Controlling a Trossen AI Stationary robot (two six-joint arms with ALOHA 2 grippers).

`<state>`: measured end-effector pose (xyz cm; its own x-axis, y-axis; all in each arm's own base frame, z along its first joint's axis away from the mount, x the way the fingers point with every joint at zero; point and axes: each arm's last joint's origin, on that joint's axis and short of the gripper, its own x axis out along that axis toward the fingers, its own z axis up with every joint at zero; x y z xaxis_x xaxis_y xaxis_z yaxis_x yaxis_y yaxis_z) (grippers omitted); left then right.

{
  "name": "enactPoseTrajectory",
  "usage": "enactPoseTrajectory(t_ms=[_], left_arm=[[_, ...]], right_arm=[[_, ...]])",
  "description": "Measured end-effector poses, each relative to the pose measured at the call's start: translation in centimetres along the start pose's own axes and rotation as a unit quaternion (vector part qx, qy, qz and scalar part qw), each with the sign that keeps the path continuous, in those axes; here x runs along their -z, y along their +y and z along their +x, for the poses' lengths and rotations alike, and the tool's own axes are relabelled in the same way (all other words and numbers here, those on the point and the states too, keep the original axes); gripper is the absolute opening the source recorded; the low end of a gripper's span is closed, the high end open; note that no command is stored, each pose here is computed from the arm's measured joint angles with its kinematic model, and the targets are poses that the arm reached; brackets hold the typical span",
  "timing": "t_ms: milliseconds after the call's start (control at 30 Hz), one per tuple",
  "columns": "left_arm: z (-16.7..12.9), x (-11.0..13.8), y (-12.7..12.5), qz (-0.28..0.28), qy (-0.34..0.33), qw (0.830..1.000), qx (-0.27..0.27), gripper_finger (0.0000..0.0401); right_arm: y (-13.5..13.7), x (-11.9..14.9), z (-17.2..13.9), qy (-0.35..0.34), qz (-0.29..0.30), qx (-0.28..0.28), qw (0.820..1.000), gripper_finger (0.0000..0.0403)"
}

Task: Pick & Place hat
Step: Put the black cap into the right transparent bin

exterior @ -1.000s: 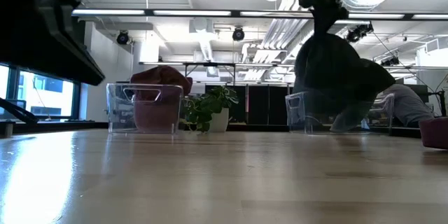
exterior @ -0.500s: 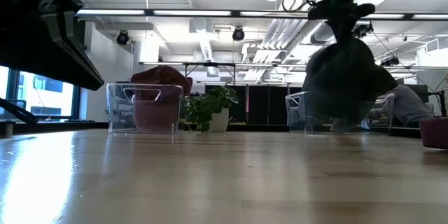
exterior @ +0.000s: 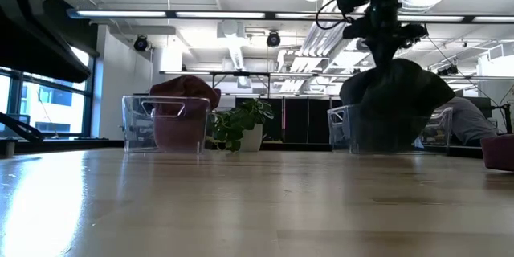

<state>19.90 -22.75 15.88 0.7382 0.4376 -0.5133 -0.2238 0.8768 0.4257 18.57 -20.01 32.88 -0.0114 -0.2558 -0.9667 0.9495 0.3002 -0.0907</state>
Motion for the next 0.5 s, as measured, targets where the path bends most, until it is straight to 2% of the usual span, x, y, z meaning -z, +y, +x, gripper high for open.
enactPoseTrajectory(t_ms=[133, 400, 500], left_arm=[[-0.3, 0.1, -0.1, -0.004, -0.010, 1.000, -0.002, 0.0003], [-0.2, 0.1, -0.1, -0.005, -0.009, 1.000, -0.003, 0.0003], [-0.2, 0.1, -0.1, -0.004, -0.010, 1.000, -0.003, 0.0003]], right_arm=[[0.0, -0.3, 0.2, -0.012, -0.018, -0.008, 1.000, 0.0073], [-1.0, -1.4, -2.2, -0.047, -0.037, -0.056, 0.997, 0.0200], [-0.9, -1.8, -2.8, -0.067, -0.061, -0.082, 0.993, 0.0232]])
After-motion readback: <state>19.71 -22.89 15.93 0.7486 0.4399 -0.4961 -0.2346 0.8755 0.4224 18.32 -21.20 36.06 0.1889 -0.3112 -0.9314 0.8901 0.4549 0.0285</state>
